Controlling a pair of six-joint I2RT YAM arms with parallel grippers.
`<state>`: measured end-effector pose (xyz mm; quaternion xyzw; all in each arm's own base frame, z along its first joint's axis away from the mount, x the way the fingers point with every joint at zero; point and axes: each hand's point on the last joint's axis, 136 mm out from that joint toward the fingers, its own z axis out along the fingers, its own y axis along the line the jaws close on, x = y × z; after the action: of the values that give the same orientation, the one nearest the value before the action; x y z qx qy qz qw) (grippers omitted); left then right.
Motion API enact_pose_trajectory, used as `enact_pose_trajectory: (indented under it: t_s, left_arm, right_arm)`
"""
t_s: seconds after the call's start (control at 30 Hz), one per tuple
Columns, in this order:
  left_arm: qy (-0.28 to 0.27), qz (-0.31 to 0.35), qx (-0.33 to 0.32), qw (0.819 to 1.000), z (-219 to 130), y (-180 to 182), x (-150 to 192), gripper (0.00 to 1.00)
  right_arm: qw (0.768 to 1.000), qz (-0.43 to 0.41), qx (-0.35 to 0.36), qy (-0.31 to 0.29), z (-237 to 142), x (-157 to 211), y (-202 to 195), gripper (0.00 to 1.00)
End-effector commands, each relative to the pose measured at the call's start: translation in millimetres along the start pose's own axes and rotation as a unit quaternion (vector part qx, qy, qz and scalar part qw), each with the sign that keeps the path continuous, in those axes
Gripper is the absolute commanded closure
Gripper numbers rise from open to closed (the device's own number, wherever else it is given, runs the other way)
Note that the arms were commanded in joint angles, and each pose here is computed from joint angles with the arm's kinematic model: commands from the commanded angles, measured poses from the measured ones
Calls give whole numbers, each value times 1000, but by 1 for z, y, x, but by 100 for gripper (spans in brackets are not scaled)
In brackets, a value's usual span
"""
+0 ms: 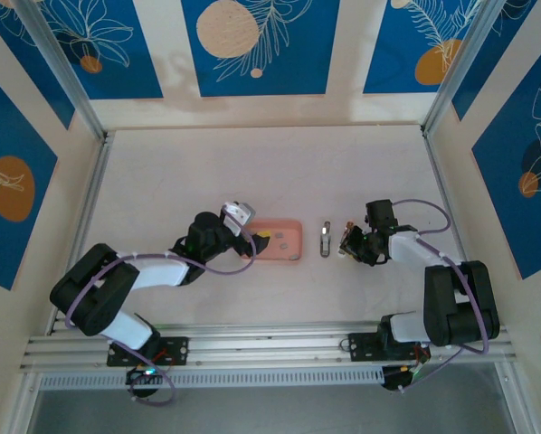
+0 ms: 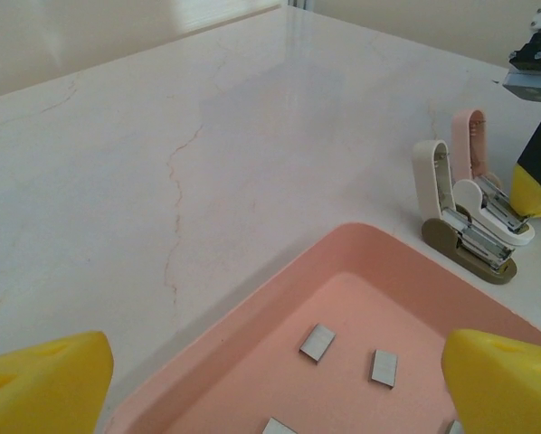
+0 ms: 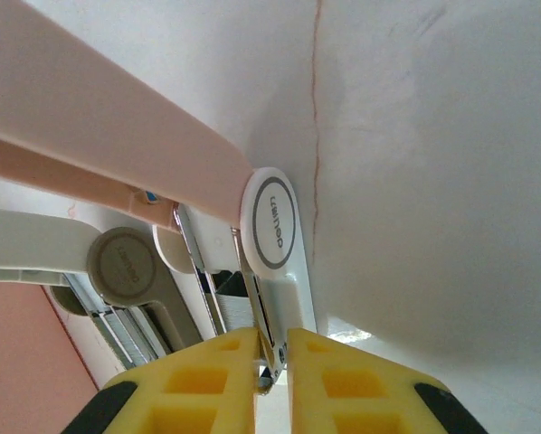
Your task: Load the staples into the stapler
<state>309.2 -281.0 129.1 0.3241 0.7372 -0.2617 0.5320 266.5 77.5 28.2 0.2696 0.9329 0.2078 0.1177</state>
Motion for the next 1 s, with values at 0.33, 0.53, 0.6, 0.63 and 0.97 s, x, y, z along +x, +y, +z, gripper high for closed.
enact_pose_trajectory:
  t_s: [0.33,0.53,0.6,0.63,0.97]
  left_arm:
    - [50,-9,52,997,21,-14,-49,7]
    - [102,-34,122,987,40,-34,-67,10]
    - [121,-39,135,983,48,-38,-69,11]
    - [127,-41,142,981,52,-41,-70,11]
    - [198,-37,243,949,98,-80,-72,13]
  right_arm:
    - [997,-18,-67,-20,-57,-12,29,68]
    - [992,-4,-127,-11,-75,-18,36,62]
    - [990,-4,-141,-2,-77,-19,37,61]
    - [990,-3,-144,0,-77,-19,37,61]
    - [987,23,-157,19,-76,-8,25,61]
